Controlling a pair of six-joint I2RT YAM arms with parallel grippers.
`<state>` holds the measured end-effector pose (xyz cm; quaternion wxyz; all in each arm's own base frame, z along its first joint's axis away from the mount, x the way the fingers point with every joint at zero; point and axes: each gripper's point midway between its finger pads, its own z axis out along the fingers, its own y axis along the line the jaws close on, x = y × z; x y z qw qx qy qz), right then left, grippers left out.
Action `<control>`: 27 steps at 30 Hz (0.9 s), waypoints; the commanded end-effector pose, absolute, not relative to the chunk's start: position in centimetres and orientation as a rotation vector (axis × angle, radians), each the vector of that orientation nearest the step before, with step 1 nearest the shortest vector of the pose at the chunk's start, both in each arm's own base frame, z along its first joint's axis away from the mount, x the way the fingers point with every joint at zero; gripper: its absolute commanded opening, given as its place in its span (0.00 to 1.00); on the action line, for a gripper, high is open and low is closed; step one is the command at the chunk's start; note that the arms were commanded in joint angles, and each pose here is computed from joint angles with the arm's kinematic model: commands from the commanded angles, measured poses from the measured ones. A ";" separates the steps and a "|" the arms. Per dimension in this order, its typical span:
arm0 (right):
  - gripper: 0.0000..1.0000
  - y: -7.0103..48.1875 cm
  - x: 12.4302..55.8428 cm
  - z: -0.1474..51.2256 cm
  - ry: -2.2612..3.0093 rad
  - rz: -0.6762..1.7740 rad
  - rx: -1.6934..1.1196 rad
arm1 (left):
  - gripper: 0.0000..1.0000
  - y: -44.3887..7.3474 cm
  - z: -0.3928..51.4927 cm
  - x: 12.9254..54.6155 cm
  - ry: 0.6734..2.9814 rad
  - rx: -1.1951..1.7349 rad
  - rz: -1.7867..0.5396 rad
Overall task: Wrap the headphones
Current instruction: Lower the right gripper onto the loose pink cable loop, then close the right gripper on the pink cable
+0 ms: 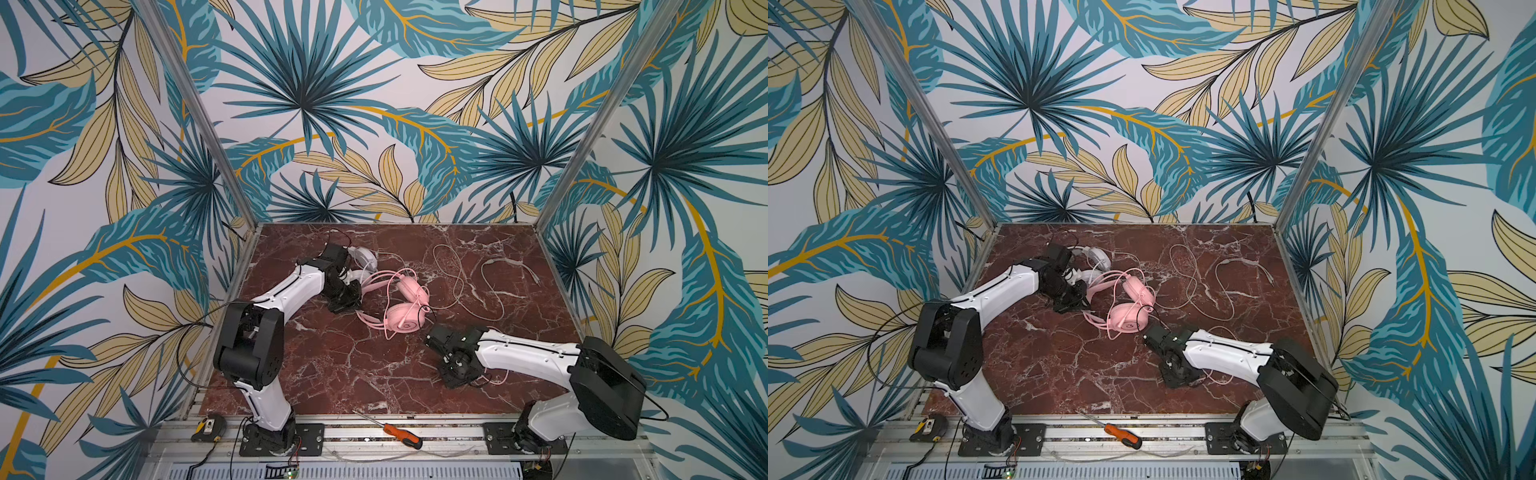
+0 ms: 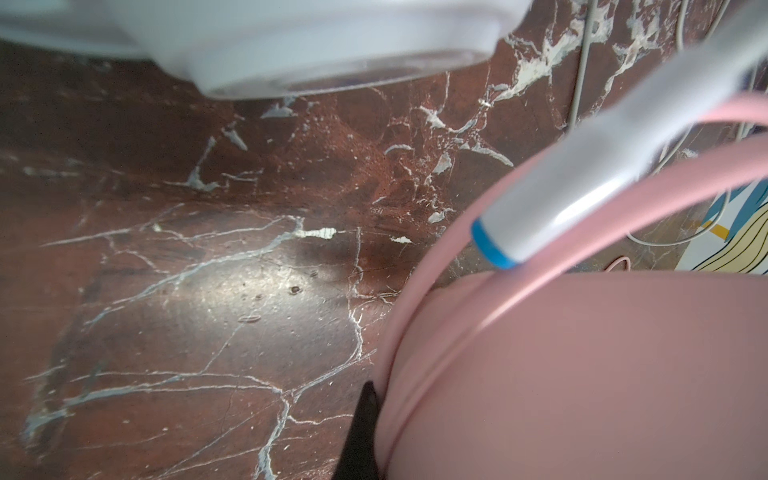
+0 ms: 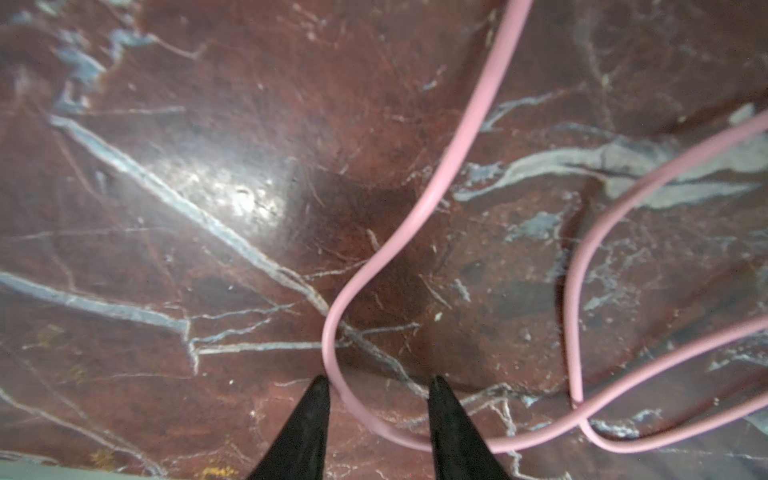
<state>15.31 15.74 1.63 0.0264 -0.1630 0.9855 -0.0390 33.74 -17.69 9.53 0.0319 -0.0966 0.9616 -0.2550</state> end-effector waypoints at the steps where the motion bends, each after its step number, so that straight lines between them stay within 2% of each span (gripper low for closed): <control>1: 0.37 15.1 14.9 1.4 3.059 -0.196 -0.524 | 0.00 -18.8 11.5 35.2 2.893 -0.258 -0.891; 6: 0.29 15.6 14.9 1.5 3.044 -0.166 -0.546 | 0.00 -18.8 11.4 35.3 2.893 -0.263 -0.891; 12: 0.11 16.8 15.3 2.7 2.978 -0.035 -0.571 | 0.00 -18.7 11.6 35.4 2.889 -0.278 -0.888; 21: 0.01 19.0 15.8 6.5 2.837 0.178 -0.715 | 0.00 -18.7 11.9 36.1 2.870 -0.355 -0.893; 27: 0.00 20.9 15.5 9.2 2.735 0.340 -0.867 | 0.00 -18.4 12.5 37.0 2.832 -0.420 -0.870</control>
